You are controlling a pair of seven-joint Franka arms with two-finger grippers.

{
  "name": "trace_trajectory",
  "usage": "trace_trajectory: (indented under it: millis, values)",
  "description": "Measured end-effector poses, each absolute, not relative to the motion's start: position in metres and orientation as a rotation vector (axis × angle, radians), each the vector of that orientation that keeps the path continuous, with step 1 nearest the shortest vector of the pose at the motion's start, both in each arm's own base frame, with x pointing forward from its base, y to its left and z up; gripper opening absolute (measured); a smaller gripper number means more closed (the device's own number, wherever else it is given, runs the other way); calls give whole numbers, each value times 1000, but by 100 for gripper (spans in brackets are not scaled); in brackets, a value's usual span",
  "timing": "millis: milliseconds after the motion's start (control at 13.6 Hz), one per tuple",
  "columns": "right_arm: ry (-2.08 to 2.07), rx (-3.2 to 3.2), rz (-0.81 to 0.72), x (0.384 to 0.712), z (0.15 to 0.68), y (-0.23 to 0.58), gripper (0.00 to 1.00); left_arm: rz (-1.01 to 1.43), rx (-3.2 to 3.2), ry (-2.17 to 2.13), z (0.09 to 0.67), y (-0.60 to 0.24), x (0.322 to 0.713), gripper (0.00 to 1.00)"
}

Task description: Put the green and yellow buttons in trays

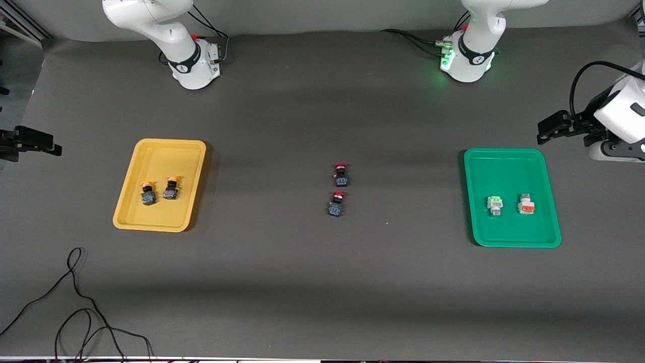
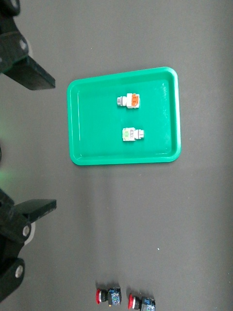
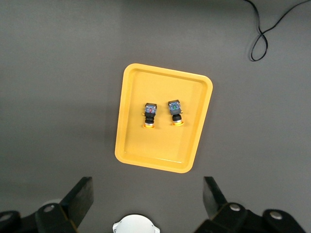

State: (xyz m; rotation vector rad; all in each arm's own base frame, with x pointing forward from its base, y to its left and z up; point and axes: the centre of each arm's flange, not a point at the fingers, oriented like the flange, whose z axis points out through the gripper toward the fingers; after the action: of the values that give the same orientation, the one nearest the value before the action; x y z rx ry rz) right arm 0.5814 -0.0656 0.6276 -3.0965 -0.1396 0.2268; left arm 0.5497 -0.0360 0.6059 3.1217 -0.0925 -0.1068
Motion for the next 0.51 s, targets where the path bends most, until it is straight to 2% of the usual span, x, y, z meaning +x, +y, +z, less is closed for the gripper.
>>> trace_trajectory:
  millis: [514]
  values:
    - [-215, -3120, 260, 571, 632, -64, 100, -107, 3122, -92, 606, -36, 550, 100]
